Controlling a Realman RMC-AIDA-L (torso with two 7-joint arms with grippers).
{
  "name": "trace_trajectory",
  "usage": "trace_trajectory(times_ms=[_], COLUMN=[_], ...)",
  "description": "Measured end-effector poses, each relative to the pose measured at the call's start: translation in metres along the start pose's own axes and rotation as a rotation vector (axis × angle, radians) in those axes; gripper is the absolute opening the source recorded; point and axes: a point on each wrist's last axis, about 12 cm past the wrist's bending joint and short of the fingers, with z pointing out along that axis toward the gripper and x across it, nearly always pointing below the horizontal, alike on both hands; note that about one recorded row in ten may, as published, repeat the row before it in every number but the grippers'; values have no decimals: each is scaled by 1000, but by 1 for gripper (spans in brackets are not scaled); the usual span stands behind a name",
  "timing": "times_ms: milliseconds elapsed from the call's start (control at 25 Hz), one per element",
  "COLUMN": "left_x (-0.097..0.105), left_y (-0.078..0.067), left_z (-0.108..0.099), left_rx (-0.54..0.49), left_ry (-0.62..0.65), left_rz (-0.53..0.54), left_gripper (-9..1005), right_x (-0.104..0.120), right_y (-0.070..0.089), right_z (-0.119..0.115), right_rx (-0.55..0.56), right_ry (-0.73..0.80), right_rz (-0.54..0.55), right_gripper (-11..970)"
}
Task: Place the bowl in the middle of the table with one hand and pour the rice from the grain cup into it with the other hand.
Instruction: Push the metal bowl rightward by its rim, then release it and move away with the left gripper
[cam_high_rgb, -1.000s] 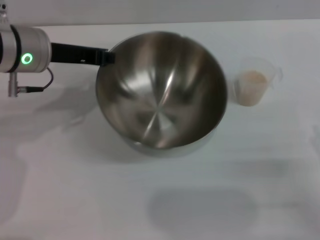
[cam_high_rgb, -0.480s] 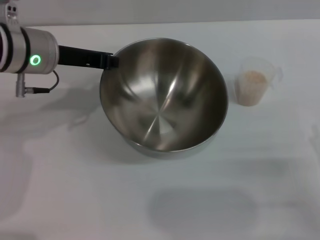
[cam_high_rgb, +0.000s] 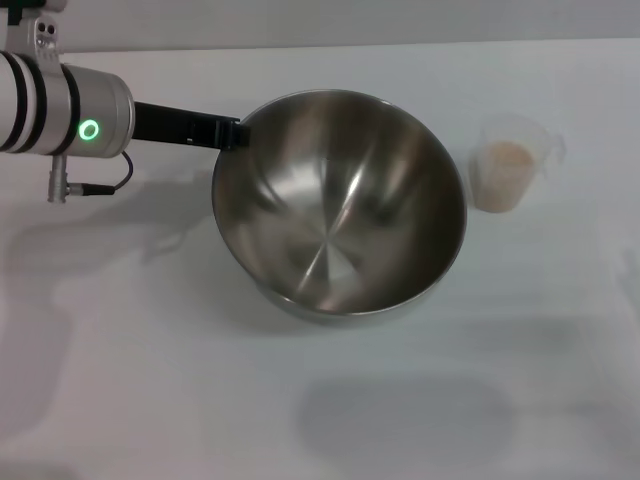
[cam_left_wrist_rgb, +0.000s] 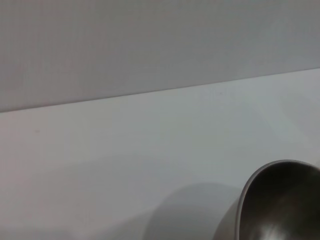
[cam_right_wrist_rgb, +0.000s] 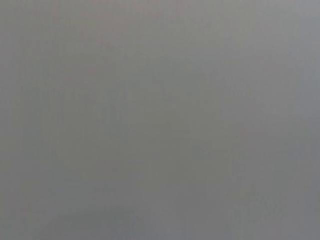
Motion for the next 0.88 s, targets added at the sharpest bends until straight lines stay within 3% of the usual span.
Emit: trace_trajectory(times_ms=[440, 880], left_x=[3, 5], left_y=[-10, -10], left_z=[8, 12], left_rx=[27, 32], left_ry=[11, 9], left_rz=[19, 18], left_gripper=[102, 111], right_x=[1, 2], right_y=[0, 2], right_z=[1, 2], right_rx=[-2, -13], right_ry=[1, 6], right_rz=[1, 5], right_gripper=[826, 826])
